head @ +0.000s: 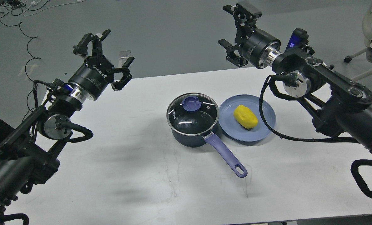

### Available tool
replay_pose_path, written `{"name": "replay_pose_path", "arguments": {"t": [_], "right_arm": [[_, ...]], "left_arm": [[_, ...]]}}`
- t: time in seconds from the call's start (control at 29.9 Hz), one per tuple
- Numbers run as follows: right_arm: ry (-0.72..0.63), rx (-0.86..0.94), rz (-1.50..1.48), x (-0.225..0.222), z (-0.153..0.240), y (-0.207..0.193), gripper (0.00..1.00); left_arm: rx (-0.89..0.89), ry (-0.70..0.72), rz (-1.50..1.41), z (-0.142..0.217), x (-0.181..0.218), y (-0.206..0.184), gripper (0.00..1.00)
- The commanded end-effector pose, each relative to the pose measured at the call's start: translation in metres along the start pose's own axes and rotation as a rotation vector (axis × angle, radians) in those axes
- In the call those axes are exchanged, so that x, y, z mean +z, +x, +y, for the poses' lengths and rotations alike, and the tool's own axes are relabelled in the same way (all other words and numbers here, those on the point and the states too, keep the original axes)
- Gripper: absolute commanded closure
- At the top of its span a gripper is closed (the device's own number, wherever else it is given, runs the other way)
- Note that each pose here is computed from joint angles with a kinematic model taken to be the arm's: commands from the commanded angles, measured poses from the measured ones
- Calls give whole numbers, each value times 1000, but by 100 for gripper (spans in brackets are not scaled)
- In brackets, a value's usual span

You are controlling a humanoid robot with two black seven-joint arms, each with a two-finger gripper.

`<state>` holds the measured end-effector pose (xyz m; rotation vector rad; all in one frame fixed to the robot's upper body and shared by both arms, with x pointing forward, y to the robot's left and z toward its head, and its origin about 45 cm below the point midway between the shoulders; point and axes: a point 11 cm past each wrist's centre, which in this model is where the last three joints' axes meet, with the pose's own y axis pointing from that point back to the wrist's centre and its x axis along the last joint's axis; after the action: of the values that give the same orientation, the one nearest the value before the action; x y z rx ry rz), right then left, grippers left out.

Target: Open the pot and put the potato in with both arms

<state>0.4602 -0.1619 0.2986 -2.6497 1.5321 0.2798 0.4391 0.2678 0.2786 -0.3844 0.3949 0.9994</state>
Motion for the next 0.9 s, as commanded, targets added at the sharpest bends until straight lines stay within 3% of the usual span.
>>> {"name": "replay_pose_path", "arguments": {"t": [0.0, 0.57, 0.87], "right_arm": [[4, -11, 0, -1, -1, -4, 0], [-10, -22, 28, -3, -4, -8, 0], [-20, -6, 46, -8, -11, -3, 0]], "left_arm": [[1, 0, -4, 0, 1, 1, 2], [36, 2, -9, -4, 0, 3, 2], [117, 36, -42, -10, 5, 23, 2]]}}
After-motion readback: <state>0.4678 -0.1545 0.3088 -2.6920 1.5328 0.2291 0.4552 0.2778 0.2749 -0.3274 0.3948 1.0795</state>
